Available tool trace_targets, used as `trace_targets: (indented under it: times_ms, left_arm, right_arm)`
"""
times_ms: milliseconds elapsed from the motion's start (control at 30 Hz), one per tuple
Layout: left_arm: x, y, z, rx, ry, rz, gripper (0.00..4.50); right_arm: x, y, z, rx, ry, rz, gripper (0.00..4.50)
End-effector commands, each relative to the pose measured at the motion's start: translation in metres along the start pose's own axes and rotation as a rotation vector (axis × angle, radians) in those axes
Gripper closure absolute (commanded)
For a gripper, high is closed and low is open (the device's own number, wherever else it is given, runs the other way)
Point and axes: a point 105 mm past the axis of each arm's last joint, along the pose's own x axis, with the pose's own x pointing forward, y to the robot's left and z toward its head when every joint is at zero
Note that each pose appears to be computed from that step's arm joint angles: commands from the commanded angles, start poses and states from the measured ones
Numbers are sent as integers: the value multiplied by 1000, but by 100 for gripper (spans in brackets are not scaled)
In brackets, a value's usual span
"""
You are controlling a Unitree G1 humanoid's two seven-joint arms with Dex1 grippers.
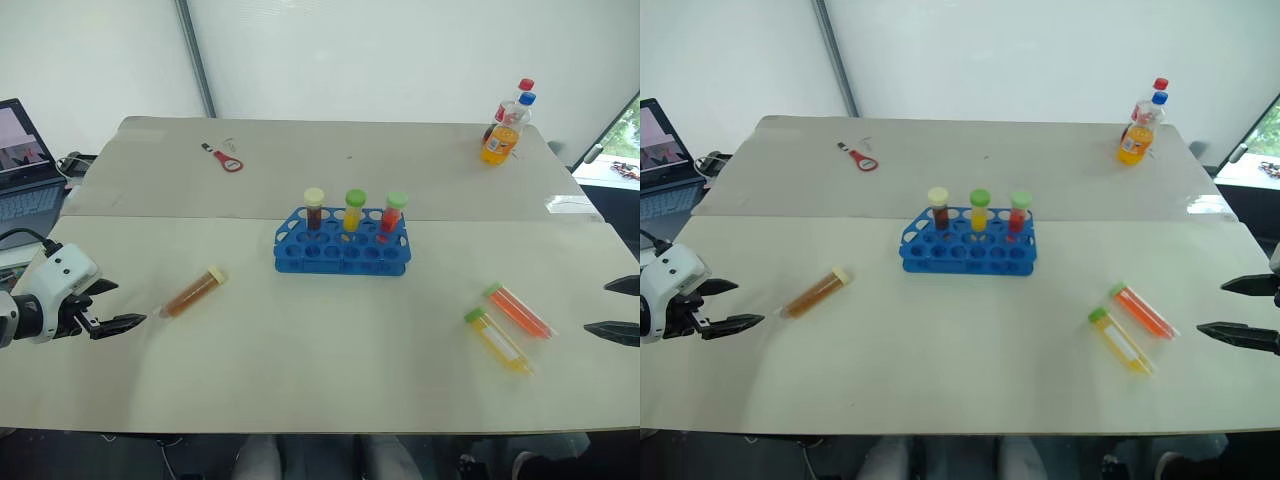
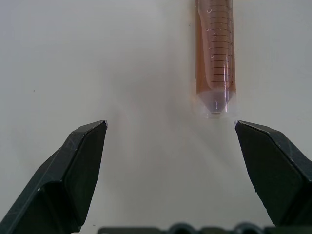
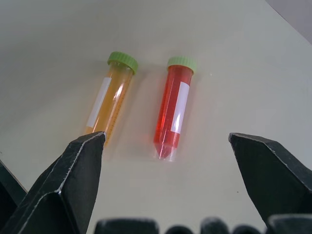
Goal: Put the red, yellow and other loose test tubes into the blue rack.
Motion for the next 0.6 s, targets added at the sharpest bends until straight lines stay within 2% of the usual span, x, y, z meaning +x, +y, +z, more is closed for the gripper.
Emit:
trace_targets:
  times_ms: [33,167,333,500,600]
  left_arm:
    - [-10,7,6,-1,-26,32,4]
    - [-15,4,7,-43,-69,0,4]
    - [-18,5,4,-24,-59,14,4]
    - [-4,-29,62,49,-220,-131,4]
    - [13,-69,95,119,-299,-258,4]
  right_arm:
    - [-6,-4,7,-31,1,-18,0]
    - [-7,-5,4,-28,-1,-26,0]
    - [-8,-6,2,-20,-4,-37,0]
    - [-7,-9,4,-42,0,-44,0]
    - [-1,-6,17,-44,-30,-32,0]
